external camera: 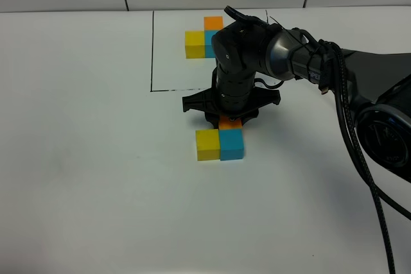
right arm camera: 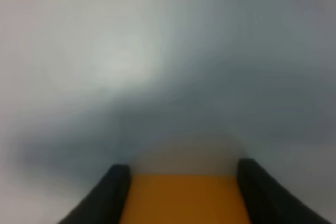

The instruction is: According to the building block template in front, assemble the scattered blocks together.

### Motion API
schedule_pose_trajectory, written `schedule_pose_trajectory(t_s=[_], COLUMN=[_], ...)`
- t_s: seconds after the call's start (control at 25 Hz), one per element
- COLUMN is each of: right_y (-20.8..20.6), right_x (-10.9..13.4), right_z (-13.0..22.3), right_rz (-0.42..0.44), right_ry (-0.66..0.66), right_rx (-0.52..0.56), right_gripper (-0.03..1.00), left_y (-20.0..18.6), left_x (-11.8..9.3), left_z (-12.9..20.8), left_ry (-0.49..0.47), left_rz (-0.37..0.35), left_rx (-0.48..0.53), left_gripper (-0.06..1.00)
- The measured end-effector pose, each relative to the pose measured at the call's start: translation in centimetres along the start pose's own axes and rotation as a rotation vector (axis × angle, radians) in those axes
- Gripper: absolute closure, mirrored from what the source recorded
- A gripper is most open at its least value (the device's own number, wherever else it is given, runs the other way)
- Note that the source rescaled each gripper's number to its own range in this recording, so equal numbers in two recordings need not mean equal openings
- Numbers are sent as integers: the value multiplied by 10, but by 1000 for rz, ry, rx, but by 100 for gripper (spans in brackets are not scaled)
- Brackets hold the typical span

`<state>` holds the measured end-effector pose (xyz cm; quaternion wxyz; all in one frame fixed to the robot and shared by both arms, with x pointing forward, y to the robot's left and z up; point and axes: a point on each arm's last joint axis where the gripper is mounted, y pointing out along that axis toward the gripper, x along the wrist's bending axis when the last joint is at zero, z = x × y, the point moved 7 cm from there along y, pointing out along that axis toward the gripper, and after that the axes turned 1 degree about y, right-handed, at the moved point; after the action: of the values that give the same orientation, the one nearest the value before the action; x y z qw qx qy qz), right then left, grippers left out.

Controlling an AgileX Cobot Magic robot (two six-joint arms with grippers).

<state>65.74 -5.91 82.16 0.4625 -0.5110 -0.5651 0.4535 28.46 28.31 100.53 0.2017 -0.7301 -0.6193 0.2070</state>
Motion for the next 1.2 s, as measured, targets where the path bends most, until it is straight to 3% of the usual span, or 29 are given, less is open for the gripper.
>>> schedule_pose_trajectory(t_s=[0.56, 0.64, 0.92, 1.04, 1.2], right_y=[0, 0, -3, -7, -36], right_x=[1, 2, 7, 4, -8], right_z=[-2, -2, -9, -16, -31], right_rz=[-6, -14, -52, -60, -76], right_ry=[-2, -17, -127, -143, -139], right_rx=[-11, -14, -56, -83, -149], right_gripper=[92, 78, 7, -3, -3], left_y=[0, 0, 0, 0, 0], left_x=[0, 0, 0, 0, 0], left_z=[0, 0, 0, 0, 0], left_ry=[0, 0, 0, 0, 0], left_rz=[0, 0, 0, 0, 0], left_rx=[0, 0, 0, 0, 0], left_gripper=[15, 15, 15, 15, 15])
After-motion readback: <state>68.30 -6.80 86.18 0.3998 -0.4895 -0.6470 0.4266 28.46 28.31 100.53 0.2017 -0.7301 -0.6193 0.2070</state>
